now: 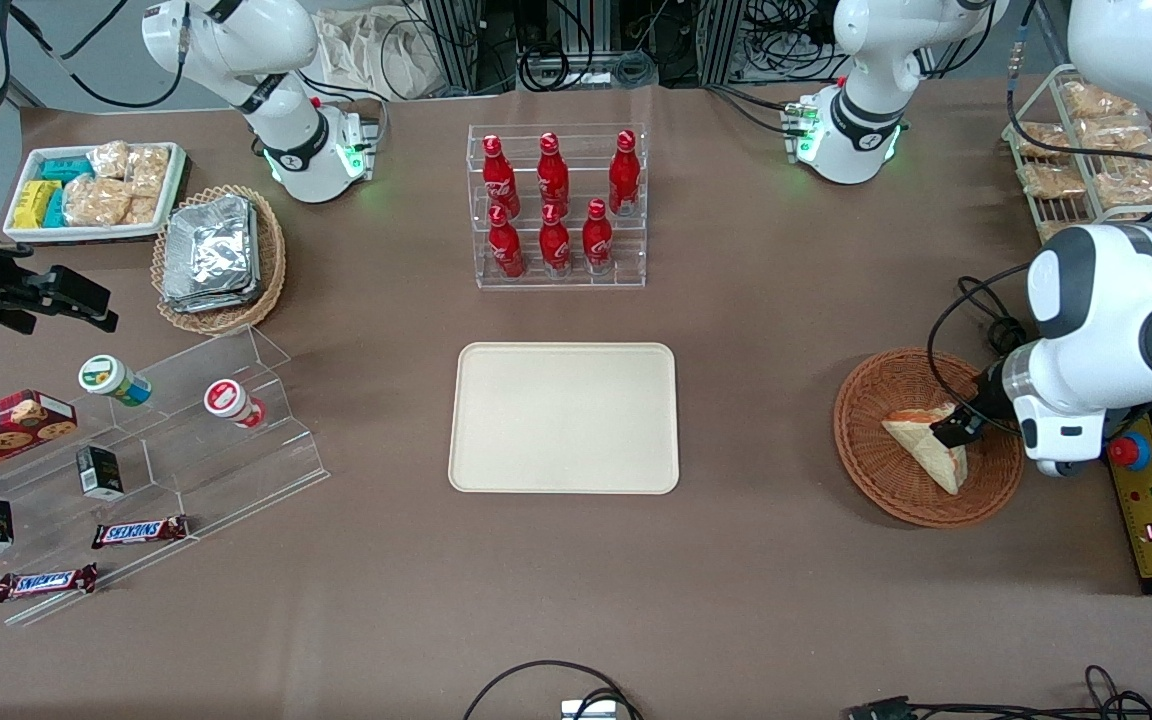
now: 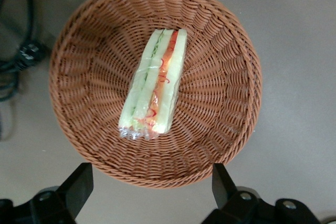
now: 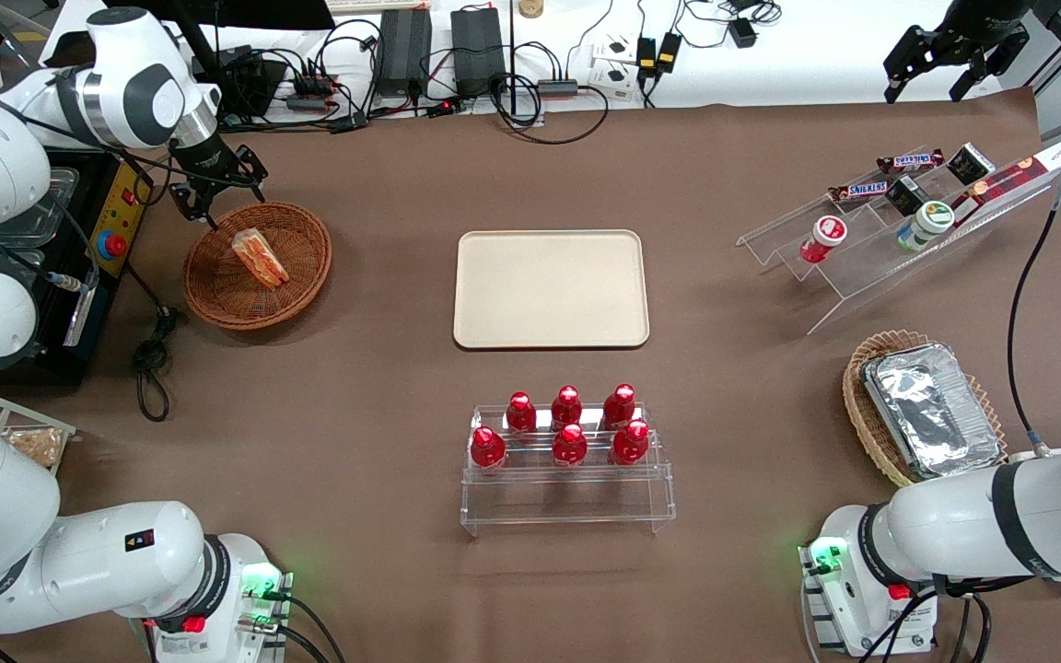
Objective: Place sandwich from basket to tray
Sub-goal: 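Close the left gripper on the sandwich's edge and lift it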
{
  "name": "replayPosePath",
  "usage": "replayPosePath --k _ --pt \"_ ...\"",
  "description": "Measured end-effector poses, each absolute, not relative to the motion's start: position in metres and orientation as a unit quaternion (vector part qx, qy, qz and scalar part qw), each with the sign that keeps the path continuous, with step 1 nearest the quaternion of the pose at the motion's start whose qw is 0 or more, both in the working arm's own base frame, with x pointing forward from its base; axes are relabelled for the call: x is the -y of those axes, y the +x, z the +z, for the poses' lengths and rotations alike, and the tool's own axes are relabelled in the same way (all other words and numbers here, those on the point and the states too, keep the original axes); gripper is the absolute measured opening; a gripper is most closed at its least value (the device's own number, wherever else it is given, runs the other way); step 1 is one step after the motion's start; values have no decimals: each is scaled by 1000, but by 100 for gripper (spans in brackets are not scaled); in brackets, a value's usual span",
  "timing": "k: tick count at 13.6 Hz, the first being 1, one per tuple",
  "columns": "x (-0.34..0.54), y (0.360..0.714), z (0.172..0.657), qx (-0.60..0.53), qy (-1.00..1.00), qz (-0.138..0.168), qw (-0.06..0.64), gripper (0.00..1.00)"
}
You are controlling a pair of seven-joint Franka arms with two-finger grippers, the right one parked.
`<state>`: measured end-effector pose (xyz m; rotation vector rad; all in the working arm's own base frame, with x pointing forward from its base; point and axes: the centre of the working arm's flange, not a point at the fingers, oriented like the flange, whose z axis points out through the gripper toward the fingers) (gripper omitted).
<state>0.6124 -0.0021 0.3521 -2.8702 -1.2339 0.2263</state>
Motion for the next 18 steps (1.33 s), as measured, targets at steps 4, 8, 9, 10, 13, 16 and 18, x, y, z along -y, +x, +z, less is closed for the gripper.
replayPosePath --k 4,8,9,10,13,16,18 --pt "-6 611 324 406 -911 75 6 100" --pt "-18 605 299 388 -920 35 31 100" --pt "-18 602 292 386 -922 29 29 100" --pt "-19 599 286 386 -922 25 28 100" --pt "-21 591 272 387 -922 13 21 100" --pt "-20 583 259 394 -919 12 18 100" --pt "-20 582 256 402 -915 14 18 94"
